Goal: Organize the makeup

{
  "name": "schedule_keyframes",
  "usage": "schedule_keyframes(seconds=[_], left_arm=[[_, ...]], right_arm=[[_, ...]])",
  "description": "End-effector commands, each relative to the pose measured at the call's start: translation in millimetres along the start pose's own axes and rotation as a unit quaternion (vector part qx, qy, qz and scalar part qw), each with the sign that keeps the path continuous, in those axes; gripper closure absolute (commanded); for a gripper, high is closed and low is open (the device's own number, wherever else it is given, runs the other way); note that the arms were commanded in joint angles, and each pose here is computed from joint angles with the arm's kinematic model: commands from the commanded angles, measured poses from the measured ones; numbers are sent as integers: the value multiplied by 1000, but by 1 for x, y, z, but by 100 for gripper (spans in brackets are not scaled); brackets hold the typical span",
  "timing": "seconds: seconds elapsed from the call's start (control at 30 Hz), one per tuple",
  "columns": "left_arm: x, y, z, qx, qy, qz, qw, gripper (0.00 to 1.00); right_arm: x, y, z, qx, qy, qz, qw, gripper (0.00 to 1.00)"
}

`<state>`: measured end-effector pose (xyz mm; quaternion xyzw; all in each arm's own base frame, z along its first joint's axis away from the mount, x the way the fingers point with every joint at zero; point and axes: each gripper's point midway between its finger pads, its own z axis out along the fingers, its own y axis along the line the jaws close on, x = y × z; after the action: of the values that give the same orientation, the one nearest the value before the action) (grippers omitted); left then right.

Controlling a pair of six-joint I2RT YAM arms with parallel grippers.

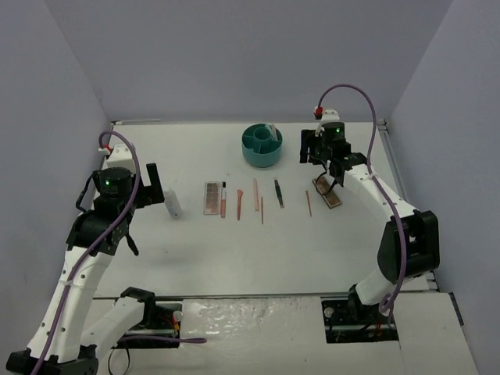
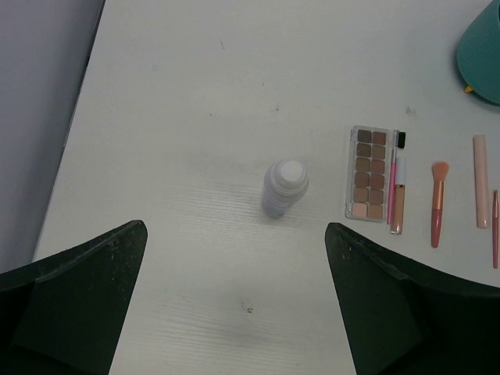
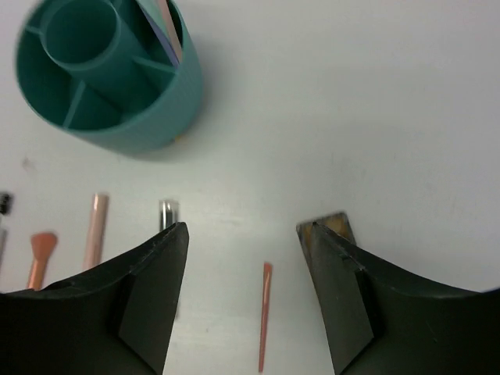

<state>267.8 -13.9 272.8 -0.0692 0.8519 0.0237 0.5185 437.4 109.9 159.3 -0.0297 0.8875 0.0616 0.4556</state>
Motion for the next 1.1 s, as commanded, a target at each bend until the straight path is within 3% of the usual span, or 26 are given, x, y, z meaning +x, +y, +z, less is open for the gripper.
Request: schedule_keyframes(seconds=[0.0, 0.27, 0.7, 0.87, 1.07], left_arm=[[-19, -4, 0, 10, -31, -15, 999, 3], [-16, -5, 4, 11, -22, -13, 1000, 3], [-13, -5, 7, 10, -16, -12, 1000, 3], [-12, -4, 7, 9, -15, -10, 1000, 3], [-12, -4, 7, 7, -14, -11, 1000, 3]], right_arm=[[59, -8, -4, 26, 75, 42, 996, 40], [114, -4, 10, 19, 151, 47, 987, 48], [138, -9, 43, 31, 197, 33, 979, 64], [144, -12, 47, 37, 211, 26, 976, 76], [156, -18, 45, 58, 228, 14, 972, 81]])
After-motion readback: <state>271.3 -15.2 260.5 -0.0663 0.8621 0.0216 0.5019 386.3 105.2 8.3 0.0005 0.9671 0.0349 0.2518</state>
